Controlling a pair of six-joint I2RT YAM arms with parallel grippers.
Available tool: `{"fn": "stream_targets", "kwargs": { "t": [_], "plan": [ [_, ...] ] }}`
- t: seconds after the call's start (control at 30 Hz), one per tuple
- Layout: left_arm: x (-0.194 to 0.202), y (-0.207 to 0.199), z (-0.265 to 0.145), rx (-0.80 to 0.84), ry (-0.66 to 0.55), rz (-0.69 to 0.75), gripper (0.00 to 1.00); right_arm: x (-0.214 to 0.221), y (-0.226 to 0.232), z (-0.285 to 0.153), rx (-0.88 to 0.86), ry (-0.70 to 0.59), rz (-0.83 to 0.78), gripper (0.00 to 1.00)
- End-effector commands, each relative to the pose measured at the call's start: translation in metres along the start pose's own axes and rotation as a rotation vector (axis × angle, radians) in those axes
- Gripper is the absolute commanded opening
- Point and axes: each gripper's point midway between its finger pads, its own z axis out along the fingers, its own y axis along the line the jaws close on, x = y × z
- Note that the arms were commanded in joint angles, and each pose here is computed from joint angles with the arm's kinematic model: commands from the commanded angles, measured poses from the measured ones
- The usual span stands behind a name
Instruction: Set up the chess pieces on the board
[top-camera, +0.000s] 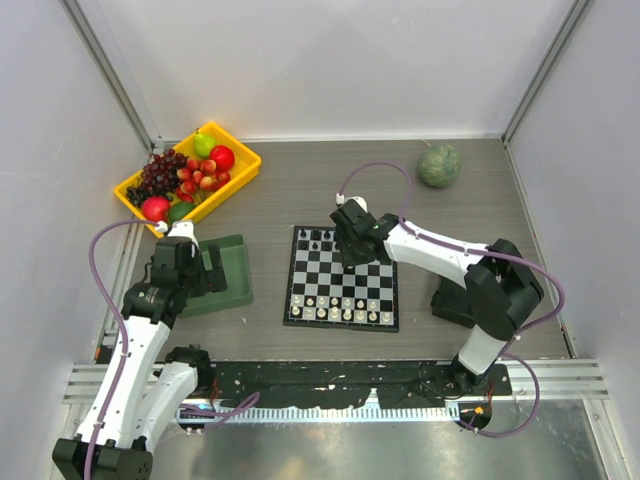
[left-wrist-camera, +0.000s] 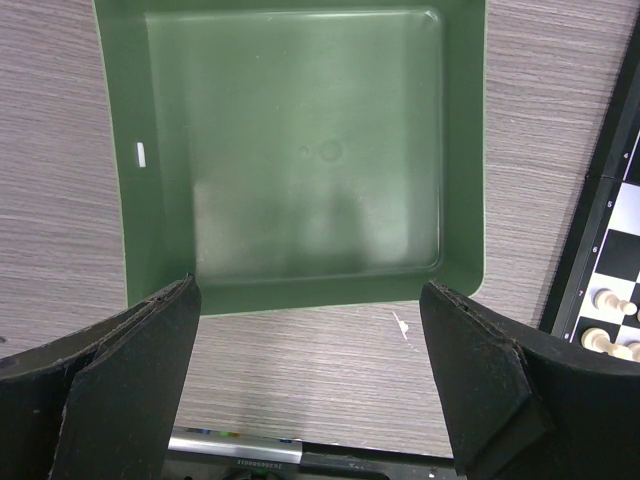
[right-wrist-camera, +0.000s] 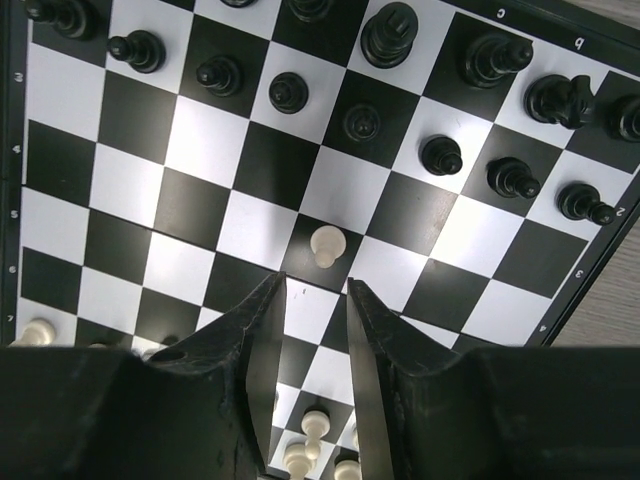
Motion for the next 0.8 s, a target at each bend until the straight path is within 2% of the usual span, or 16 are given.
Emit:
{"fn": "stream_targets", "kwargs": {
  "t": [0.0,0.53,0.77],
  "plan": [
    [-0.017,-0.003,-0.009,0.015,-0.051,-0.008,0.99,-0.021,0.003,0.001,-0.01,-0.049,-0.006,0.36],
    [-0.017,-0.002,-0.008,0.008,-0.05,-0.009,0.99,-0.022,0.005,0.017,-0.011,-0.03,-0.017,0.26],
    [-0.016,-0.002,-0.008,0.009,-0.045,-0.009,0.99,-0.02,0.004,0.019,-0.008,-0.023,-0.02,0.25]
  ]
}}
